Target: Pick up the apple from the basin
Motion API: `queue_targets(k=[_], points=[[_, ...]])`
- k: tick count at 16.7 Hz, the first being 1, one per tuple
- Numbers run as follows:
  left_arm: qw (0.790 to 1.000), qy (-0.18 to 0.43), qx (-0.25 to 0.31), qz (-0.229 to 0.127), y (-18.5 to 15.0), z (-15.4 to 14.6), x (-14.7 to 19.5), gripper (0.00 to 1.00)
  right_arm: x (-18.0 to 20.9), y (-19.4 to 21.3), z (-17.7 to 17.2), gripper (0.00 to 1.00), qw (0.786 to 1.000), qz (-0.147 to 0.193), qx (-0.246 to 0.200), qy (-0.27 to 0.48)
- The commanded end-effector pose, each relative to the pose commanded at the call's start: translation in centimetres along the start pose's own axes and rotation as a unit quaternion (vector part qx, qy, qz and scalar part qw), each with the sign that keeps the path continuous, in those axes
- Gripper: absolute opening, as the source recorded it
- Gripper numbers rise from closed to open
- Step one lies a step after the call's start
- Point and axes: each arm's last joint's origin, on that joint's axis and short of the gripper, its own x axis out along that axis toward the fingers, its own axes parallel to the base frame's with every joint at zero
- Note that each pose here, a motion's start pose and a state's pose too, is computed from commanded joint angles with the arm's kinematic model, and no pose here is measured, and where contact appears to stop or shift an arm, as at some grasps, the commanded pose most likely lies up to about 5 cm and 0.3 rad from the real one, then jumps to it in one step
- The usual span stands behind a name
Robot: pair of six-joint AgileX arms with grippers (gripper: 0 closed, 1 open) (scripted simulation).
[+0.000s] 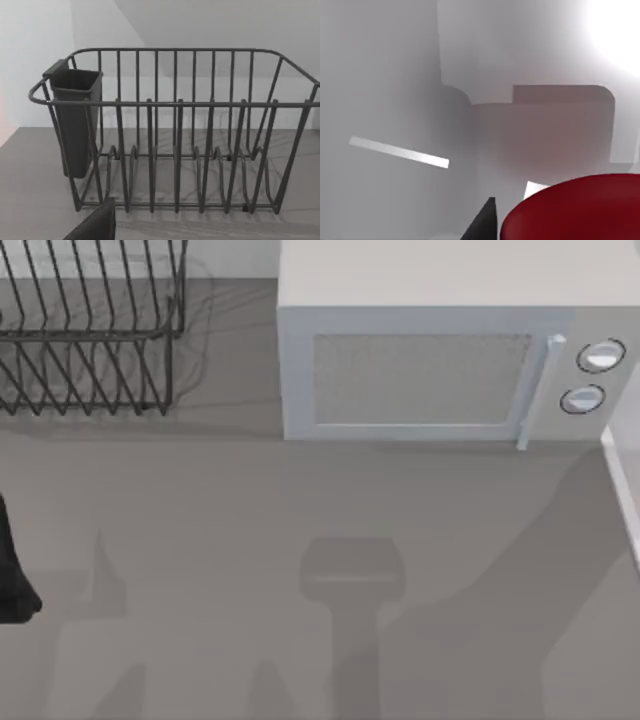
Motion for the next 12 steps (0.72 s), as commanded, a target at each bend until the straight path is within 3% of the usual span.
queue_targets(k=[5, 12], points=[[1.0, 0.0, 0.0, 0.0, 0.0, 0.0, 0.0, 1.0, -8.6, -0.5, 1.8, 0.0, 1.0, 0.004, 0.0, 0.013], [1.0, 0.0, 0.0, 0.0, 0.0, 0.0, 0.0, 1.0, -21.0, 0.3, 0.2, 0.0, 1.0, 0.002, 0.0, 0.009]])
